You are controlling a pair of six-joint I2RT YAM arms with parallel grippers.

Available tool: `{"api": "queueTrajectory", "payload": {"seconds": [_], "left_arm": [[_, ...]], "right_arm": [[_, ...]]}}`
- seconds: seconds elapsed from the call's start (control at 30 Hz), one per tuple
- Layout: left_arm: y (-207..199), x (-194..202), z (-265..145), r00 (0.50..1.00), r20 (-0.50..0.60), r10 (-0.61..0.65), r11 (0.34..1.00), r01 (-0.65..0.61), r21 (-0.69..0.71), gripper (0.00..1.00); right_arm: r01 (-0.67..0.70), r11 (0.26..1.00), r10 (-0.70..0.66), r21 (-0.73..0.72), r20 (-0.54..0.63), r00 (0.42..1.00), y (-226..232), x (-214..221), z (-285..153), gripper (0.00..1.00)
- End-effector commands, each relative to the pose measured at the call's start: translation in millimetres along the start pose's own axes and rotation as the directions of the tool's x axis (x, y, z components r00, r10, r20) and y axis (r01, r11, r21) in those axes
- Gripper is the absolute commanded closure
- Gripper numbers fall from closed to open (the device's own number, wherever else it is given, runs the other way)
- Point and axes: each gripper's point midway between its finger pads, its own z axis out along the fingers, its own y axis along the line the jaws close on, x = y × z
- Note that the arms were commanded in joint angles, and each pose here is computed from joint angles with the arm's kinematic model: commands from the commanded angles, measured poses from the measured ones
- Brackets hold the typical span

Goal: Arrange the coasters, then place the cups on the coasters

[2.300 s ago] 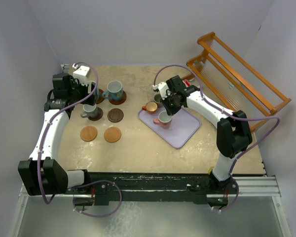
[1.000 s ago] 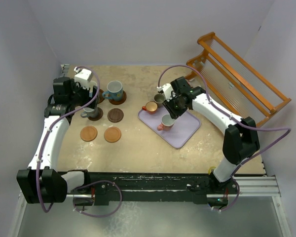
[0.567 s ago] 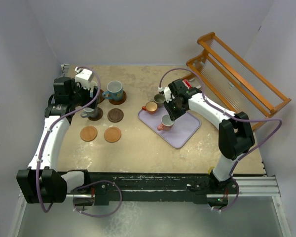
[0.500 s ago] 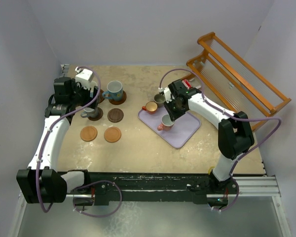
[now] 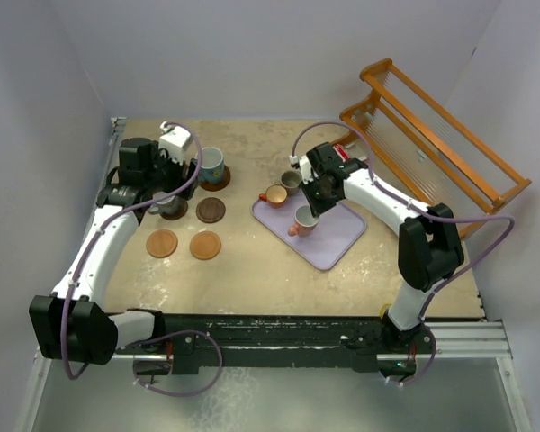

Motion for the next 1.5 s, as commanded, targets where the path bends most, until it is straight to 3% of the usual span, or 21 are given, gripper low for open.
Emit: {"api": "queueTrajectory", "payload": {"seconds": [0.0,0.27,0.53,0.8,1.0,1.33,1.47], "left_arm": [[-9,-48,0,0.995,0.098,0.001,1.0,-0.003,0.019,0.24],[-38,-92,1,0.991,0.13,0.024,0.997,-0.033,0.072,0.22],[-81,-140,-5,0.975,0.215,0.05,0.992,-0.073,0.102,0.22],[-140,-170,-6,0.96,0.28,-0.003,0.982,-0.05,0.182,0.22],[-169,-181,0,0.961,0.252,-0.114,0.962,0.043,0.269,0.23],[-191,-184,20,0.952,0.206,-0.227,0.942,0.161,0.295,0.23],[-191,-179,32,0.954,0.178,-0.24,0.945,0.188,0.268,0.28]], "right_arm": [[-0.03,0.999,0.022,0.027,0.265,0.964,-4,-68,-63,1.0],[-0.059,0.998,0.041,0.02,0.495,0.868,-3,-123,-134,1.0],[-0.096,0.995,0.063,0.021,0.619,0.783,-3,-157,-184,1.0],[-0.157,0.987,0.087,0.043,0.672,0.735,-4,-171,-200,1.0],[-0.19,0.978,0.084,0.085,0.674,0.734,-3,-172,-197,1.0],[-0.195,0.974,0.067,0.112,0.683,0.728,15,-178,-197,1.0],[-0.216,0.967,0.064,0.138,0.688,0.723,21,-181,-198,1.0]]}}
